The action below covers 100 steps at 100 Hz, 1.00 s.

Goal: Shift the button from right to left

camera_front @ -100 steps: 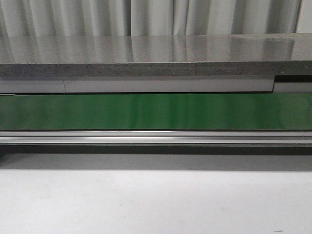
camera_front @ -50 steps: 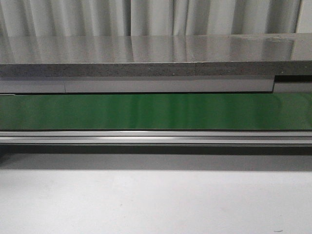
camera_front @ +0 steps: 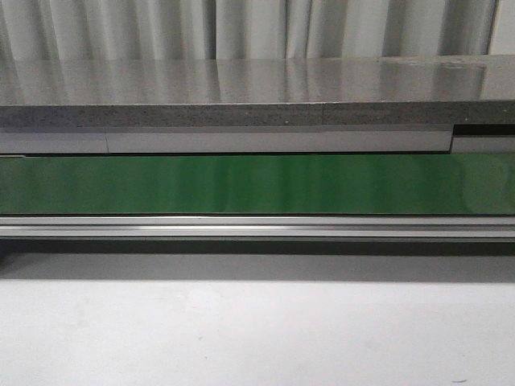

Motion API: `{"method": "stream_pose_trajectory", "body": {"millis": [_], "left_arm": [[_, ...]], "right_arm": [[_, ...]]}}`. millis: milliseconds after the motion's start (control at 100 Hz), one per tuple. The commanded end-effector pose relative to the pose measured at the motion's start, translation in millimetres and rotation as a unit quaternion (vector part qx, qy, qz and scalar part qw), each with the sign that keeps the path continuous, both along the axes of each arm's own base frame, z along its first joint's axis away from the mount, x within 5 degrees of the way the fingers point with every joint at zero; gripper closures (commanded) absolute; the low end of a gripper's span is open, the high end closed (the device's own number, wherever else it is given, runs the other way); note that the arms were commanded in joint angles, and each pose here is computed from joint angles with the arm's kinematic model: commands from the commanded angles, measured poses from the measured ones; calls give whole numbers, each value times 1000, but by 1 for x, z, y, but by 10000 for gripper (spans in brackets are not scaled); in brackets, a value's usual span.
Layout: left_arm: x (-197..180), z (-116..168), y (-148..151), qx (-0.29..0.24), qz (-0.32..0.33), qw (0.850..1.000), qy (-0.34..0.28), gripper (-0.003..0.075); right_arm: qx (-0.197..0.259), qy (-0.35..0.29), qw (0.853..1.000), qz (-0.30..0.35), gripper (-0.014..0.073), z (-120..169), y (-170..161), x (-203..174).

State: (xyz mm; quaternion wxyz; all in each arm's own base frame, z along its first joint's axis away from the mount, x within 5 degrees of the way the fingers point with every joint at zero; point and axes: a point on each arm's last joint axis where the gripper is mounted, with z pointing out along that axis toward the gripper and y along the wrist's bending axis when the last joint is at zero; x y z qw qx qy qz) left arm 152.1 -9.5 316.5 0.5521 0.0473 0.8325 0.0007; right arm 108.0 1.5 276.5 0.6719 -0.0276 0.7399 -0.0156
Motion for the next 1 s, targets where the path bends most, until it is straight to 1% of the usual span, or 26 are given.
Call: {"method": "stream_pose_trajectory", "body": {"millis": [0, 140, 240, 310, 340, 410, 600, 990], "left_arm": [[-18, 11, -1, -19, -4, 997, -78, 277], [-44, 3, 1, -35, -4, 994, -108, 277], [-60, -1, 2, -37, -4, 991, -131, 278], [-68, -4, 3, -38, -5, 989, -146, 307], [-71, -5, 3, -38, -5, 988, -149, 331], [-76, -5, 3, -39, -5, 986, -159, 416], [-78, -5, 4, -39, -5, 986, -164, 716], [-78, -6, 4, -39, -5, 986, -162, 715]], "right_arm": [[-8, -51, 999, 4, 663, 16, 1, 0], [-8, -51, 999, 4, 663, 16, 1, 0], [-8, -51, 999, 4, 663, 16, 1, 0], [-8, -51, 999, 4, 663, 16, 1, 0], [-8, -51, 999, 4, 663, 16, 1, 0], [-8, -51, 999, 4, 663, 16, 1, 0], [-8, -51, 999, 4, 663, 16, 1, 0], [-8, -51, 999, 4, 663, 16, 1, 0]]}}
